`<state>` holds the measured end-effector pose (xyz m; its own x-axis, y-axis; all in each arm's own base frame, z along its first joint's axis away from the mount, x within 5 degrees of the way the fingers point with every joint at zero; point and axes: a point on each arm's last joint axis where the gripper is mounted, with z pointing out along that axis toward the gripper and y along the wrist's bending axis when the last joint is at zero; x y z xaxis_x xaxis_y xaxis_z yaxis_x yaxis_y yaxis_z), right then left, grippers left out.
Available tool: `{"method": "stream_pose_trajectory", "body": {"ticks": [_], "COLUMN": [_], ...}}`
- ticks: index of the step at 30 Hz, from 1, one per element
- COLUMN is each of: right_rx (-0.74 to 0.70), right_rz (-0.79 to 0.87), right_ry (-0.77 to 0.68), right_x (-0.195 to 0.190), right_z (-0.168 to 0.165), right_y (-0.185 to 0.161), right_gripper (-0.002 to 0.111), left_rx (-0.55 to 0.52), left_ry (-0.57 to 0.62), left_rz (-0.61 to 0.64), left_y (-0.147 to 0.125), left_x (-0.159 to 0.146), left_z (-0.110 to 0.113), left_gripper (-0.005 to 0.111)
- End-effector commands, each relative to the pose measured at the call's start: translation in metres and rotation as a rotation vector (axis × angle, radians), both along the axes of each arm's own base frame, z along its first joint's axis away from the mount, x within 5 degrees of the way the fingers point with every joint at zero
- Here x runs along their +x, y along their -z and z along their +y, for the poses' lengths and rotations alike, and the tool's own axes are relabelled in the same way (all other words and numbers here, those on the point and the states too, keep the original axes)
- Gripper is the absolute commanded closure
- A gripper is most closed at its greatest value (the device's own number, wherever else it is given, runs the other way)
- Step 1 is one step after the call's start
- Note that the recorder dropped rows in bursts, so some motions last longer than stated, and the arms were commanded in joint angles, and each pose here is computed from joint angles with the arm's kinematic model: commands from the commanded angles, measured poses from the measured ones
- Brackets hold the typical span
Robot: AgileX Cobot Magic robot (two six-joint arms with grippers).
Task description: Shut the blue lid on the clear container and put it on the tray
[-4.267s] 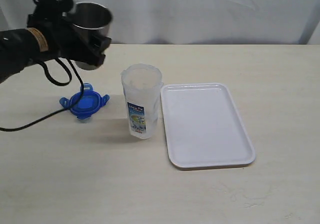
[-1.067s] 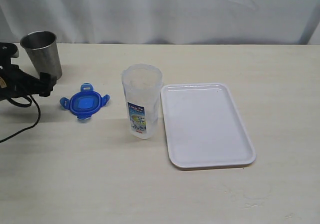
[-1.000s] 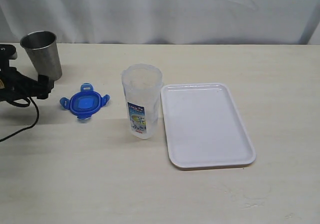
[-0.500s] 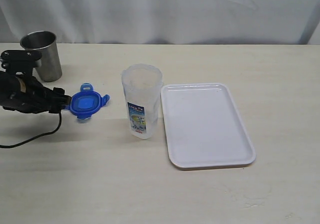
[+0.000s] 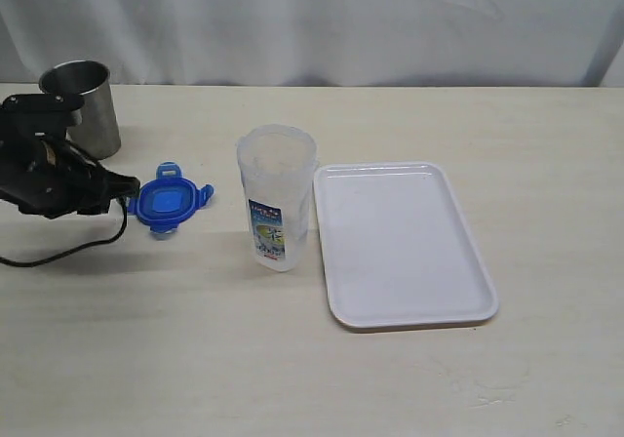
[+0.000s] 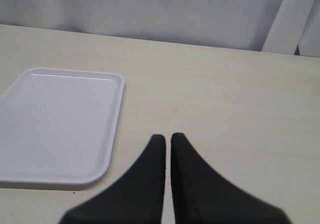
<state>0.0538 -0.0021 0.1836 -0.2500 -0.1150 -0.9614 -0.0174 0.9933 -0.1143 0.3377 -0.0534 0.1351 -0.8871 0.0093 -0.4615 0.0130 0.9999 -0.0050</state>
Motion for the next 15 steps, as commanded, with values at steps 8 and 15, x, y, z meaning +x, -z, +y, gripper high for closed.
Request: {"method": "stream_pose_trajectory", "body": {"ticks": [8, 15], "right_rx": [0.006, 0.006], "right_rz": [0.000, 0.000], "right_ry": [0.004, 0.004], "right_x": [0.000, 0.000], "right_z": [0.000, 0.000], "right_y": [0.001, 0.001], "right_gripper": [0.104, 0.104], "left_rx": [-0.206, -0.205], "left_ry": [0.098, 0.029], "left_rz": [0.060, 0.086], "left_y": [-0.028, -0.023], "left_x": [0.028, 0.032], "left_z": [-0.020, 0.013], "left_gripper": [0.058, 0.059]}}
